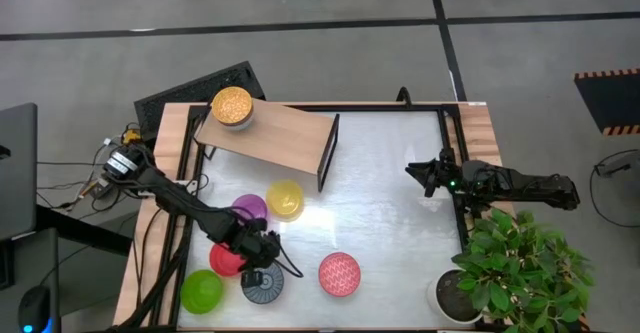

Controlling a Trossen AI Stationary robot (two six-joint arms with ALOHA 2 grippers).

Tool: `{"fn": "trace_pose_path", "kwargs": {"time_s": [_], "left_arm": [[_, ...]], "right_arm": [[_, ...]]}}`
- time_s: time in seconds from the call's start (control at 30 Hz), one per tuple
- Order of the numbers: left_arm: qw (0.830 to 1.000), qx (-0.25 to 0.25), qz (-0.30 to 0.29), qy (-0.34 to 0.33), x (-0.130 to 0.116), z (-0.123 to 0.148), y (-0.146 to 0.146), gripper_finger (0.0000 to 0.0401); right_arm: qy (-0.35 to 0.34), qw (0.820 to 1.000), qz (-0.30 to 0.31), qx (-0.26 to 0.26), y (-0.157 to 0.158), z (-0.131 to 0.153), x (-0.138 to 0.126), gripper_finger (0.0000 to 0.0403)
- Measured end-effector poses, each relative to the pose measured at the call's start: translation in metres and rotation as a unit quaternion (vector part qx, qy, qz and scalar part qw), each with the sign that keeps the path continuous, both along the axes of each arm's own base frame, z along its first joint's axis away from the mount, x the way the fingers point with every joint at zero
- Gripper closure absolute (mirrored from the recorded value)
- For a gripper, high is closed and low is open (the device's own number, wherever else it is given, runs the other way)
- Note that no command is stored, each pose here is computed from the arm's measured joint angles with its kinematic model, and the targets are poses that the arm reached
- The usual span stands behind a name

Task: Place and stack bowls onto a shelf
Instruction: Stack the blue patterned bowl on top of the yellow patterned bowl on the shelf

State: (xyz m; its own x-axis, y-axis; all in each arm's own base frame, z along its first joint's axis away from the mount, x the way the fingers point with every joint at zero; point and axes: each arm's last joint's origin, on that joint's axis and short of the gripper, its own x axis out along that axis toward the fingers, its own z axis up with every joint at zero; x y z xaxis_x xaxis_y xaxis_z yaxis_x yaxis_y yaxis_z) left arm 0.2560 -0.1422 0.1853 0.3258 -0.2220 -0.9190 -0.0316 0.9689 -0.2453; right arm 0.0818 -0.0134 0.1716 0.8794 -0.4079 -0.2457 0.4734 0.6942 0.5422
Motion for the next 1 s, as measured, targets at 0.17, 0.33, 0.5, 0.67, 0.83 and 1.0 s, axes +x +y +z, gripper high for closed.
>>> {"fn": "trace_pose_path", "kwargs": {"time_s": [0.17,0.33,0.5,0.67,0.83,1.0], "left_arm": [[1.000,-0.012,0.004,-0.014,0.004,0.001,0.000,0.0320],[0.999,-0.030,-0.017,-0.023,0.007,0.001,-0.003,0.0278],[0.999,-0.035,-0.030,0.009,0.007,-0.011,-0.007,0.0272],[0.999,-0.034,-0.010,0.024,0.007,-0.013,-0.002,0.0287],[0.998,-0.043,-0.004,0.036,0.007,-0.013,-0.001,0.0360],[0.998,-0.047,0.010,0.039,0.007,-0.013,-0.001,0.0393]], "right_arm": [[0.000,1.000,0.000,0.000,0.000,0.000,0.000,0.0239],[0.000,1.000,0.000,0.000,0.000,0.000,0.000,0.0239],[0.000,1.000,0.000,0.000,0.000,0.000,0.000,0.0239],[0.000,1.000,0.001,0.000,0.000,0.000,0.000,0.0239],[0.000,1.000,0.000,0.000,0.000,0.000,0.000,0.0239],[0.000,1.000,0.000,0.000,0.000,0.000,0.000,0.0239]]}}
